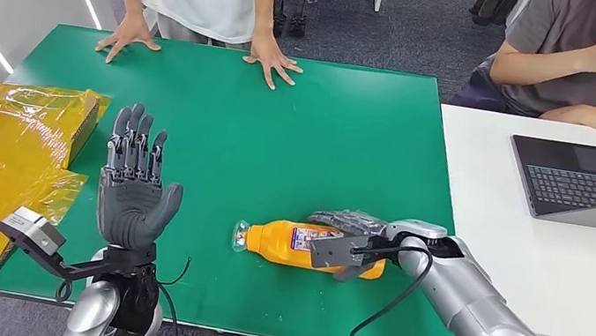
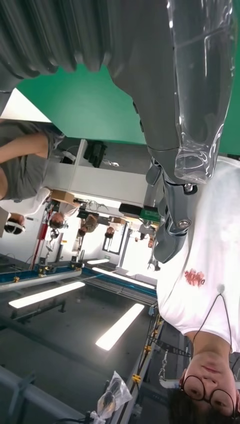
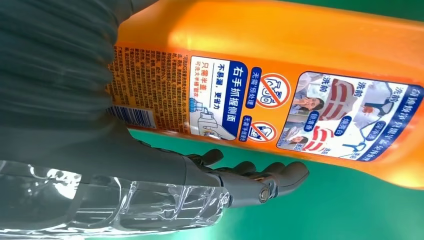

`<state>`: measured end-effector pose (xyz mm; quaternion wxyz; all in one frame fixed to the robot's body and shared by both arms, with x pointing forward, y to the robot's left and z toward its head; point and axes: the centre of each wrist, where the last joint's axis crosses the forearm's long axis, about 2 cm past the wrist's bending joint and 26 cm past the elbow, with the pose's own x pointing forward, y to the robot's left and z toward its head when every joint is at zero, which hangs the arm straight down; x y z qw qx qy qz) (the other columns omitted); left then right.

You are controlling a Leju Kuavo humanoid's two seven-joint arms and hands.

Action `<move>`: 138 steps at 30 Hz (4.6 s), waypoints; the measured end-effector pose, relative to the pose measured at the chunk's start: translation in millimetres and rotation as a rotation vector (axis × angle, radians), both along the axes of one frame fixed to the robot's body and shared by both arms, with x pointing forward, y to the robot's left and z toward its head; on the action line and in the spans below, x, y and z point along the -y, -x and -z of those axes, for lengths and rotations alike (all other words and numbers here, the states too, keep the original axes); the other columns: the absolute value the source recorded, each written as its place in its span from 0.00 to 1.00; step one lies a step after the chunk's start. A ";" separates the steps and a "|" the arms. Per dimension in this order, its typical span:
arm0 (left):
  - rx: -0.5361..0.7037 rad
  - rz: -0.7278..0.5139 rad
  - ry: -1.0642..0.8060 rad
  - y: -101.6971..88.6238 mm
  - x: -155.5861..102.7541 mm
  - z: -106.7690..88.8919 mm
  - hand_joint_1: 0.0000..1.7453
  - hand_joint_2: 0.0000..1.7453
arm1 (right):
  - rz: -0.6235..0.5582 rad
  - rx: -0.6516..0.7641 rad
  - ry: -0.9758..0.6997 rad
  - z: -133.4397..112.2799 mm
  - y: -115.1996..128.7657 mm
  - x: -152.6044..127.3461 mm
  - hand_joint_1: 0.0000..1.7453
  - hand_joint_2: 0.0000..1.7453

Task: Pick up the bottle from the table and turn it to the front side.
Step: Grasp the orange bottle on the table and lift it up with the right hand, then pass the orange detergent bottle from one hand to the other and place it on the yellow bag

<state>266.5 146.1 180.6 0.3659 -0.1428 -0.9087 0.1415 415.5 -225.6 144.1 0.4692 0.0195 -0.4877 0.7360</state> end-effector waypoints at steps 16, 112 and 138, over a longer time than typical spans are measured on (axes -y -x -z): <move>-0.013 -0.025 0.007 0.1 -0.9 0.7 0.00 1.00 | -0.029 0.013 0.149 -21.8 -19.8 -10.0 0.99 1.00; -0.160 0.185 -0.187 -16.1 25.9 39.7 0.00 1.00 | 0.167 0.287 -0.777 28.0 82.5 -117.2 1.00 1.00; -0.126 0.133 -0.210 -19.0 19.9 38.9 1.00 1.00 | 0.123 0.266 -0.717 40.0 84.4 -124.4 1.00 1.00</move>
